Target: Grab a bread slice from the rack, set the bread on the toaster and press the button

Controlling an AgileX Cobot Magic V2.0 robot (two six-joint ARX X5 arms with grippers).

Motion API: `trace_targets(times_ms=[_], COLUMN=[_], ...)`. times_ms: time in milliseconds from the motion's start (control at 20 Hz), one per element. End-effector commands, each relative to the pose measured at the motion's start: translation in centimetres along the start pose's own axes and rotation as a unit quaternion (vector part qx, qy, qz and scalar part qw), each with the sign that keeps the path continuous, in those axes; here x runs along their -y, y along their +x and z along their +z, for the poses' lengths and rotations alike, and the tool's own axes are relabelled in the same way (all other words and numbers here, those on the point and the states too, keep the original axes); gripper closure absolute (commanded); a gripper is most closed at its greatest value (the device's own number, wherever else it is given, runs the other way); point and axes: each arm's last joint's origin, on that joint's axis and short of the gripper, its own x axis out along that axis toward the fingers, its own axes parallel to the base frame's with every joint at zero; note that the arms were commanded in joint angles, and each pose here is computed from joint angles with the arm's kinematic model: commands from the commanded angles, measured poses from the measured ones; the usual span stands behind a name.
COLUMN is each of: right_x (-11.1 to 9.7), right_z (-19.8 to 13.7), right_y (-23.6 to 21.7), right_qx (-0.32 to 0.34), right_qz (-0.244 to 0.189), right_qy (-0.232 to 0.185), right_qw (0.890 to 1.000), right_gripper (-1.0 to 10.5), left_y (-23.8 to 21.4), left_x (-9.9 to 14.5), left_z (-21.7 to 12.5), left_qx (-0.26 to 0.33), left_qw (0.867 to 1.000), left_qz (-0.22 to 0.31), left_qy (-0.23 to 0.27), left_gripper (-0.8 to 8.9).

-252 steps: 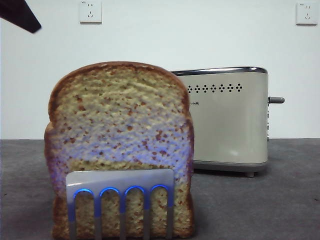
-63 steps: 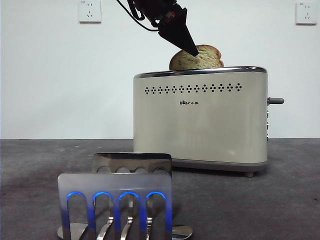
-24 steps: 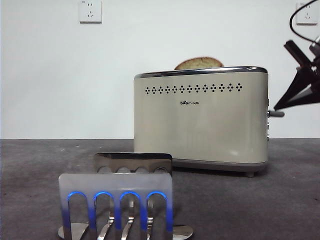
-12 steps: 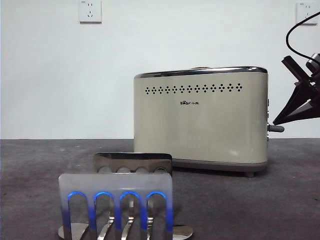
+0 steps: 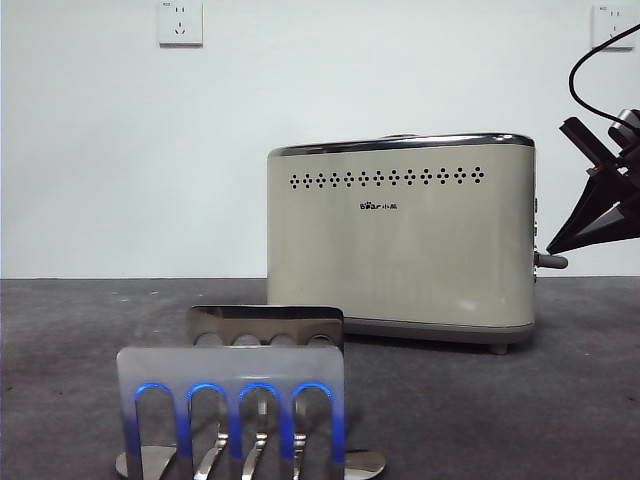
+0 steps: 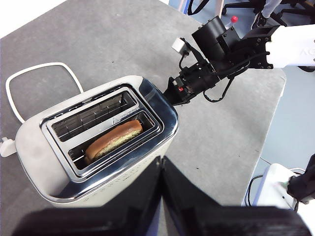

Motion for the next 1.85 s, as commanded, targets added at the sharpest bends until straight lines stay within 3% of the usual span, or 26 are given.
trace_targets(times_ms=[50, 500, 750, 1250, 1450, 1600, 1850], right_x=[2.1, 1.7, 0.0, -7.5, -11.5, -14.3, -18.0], right_z=[-1.7, -1.2, -0.8, -1.5, -3.2, -4.8, -7.7], right_y=[1.9, 1.7, 0.1, -8.3, -13.3, -17.2, -22.4], right_qx=[-0.046, -0.028, -0.007, 0.085, 0.119, 0.156, 0.176], right_qz=[-0.053, -0.042, -0.031, 0.000, 0.003, -0.020, -0.037], right_qy=[0.035, 0.020, 0.001, -0.087, -0.140, -0.185, -0.206], right_qw=[0.997, 0.999, 0.999, 0.993, 0.983, 0.970, 0.962], right_gripper=[9.5, 9.5, 9.5, 9.5, 9.5, 9.5, 9.5], left_y=[0.2, 0.1, -0.1, -0.1, 0.0, -0.1, -2.9], left_x=[0.0, -0.4, -0.7, -0.7, -0.6, -0.3, 1.0], left_z=[0.0, 0.0, -0.1, -0.1, -0.1, 0.0, -0.2], left_qx=[-0.001, 0.000, 0.001, 0.001, 0.001, 0.001, 0.031], left_qw=[1.000, 1.000, 1.000, 1.000, 1.000, 0.999, 0.999], left_qz=[0.000, 0.006, 0.010, 0.010, 0.008, 0.004, 0.005], left_qy=[0.003, -0.001, -0.004, -0.013, -0.027, -0.036, -0.035], left_gripper=[8.18, 8.18, 8.18, 8.18, 8.18, 8.18, 8.18])
